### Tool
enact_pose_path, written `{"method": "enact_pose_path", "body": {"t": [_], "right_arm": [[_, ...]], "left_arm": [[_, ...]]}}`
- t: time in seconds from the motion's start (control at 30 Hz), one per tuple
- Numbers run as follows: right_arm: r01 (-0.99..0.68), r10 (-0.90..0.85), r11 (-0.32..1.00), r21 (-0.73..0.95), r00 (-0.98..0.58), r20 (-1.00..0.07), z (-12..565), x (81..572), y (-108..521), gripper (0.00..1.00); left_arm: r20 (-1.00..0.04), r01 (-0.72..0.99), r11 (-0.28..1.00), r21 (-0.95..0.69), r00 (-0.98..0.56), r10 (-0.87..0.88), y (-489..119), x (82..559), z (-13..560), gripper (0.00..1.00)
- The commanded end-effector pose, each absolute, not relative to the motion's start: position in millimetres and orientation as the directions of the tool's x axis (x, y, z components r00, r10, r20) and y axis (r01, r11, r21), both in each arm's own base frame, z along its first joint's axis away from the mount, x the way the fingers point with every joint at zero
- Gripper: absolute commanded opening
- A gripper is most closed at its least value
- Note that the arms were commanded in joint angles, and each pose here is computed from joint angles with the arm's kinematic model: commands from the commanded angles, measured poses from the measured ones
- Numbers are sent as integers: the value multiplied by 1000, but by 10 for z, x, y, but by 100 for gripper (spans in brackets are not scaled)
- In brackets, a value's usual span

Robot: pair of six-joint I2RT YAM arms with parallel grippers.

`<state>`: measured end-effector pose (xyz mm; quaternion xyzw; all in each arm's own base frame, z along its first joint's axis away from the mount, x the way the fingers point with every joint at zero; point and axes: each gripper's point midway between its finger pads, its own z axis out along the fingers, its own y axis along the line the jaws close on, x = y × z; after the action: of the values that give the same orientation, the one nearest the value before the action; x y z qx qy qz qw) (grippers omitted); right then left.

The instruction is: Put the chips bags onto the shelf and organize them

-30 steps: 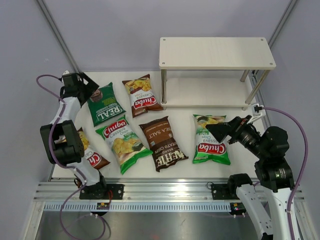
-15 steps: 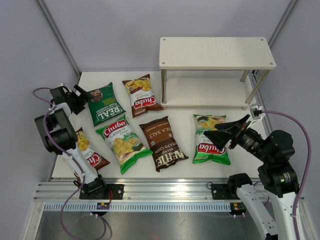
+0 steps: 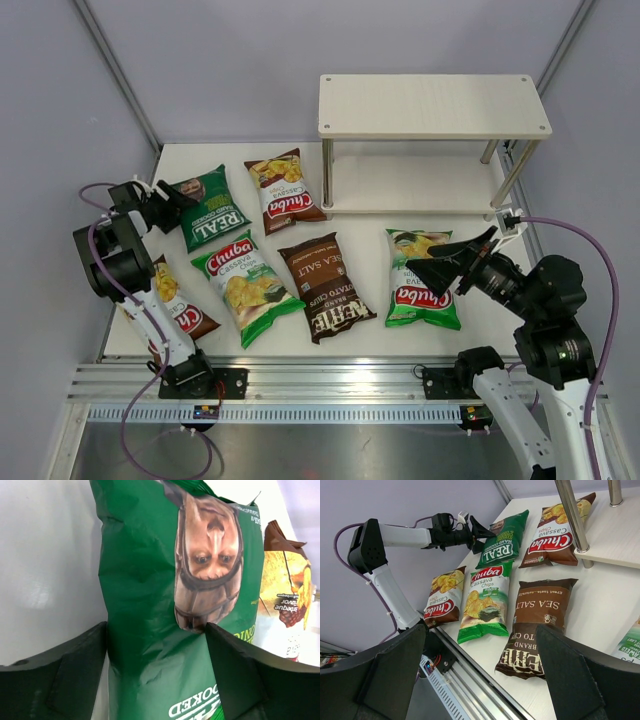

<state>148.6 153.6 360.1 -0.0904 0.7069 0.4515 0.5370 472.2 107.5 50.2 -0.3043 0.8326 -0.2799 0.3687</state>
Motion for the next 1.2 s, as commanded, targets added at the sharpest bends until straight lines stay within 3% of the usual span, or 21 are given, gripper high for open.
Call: {"method": "enact_pose_path", "body": {"t": [0.0,0.1,0.13,0.23,0.27,0.6,0.73,0.9,1.1,1.17], "right_arm": [[-660,352,557,504,-362,-863,3789,1460,1565,99],[-656,354,560,507,-364,-862,3781,1473,1562,99],[-654,354,561,507,-364,-861,3778,1470,1560,99],[-652,359,560,512,-366,-859,3777,1480,1562,100],[-650,361,560,515,-368,-857,3775,1484,1561,100],[-634,382,555,538,-380,-842,3745,1535,1567,100],[-625,391,549,555,-395,-832,3729,1595,1585,99],[-635,409,501,588,-425,-807,3716,1705,1672,99],[-641,443,260,722,-585,-679,3764,1965,1986,99],[-576,447,188,796,-671,-591,3740,2131,2109,98]], "left_arm": [[-464,-225,654,-722,-543,-699,1015,4752,490,76],[-484,-200,655,-729,-527,-699,999,4754,534,72],[-493,-194,657,-728,-517,-699,1003,4758,558,60],[-542,-173,664,-727,-449,-710,1052,4816,811,44],[-550,-158,654,-739,-419,-723,1056,4841,979,34],[-559,-38,587,-809,-260,-787,1054,5030,1817,6],[-570,32,576,-817,-205,-796,982,5002,2243,0],[-560,117,549,-828,-135,-817,821,4807,2865,0],[-541,213,512,-832,-107,-834,264,4243,3574,0],[-546,235,513,-825,-98,-832,73,3968,3806,0]]}}
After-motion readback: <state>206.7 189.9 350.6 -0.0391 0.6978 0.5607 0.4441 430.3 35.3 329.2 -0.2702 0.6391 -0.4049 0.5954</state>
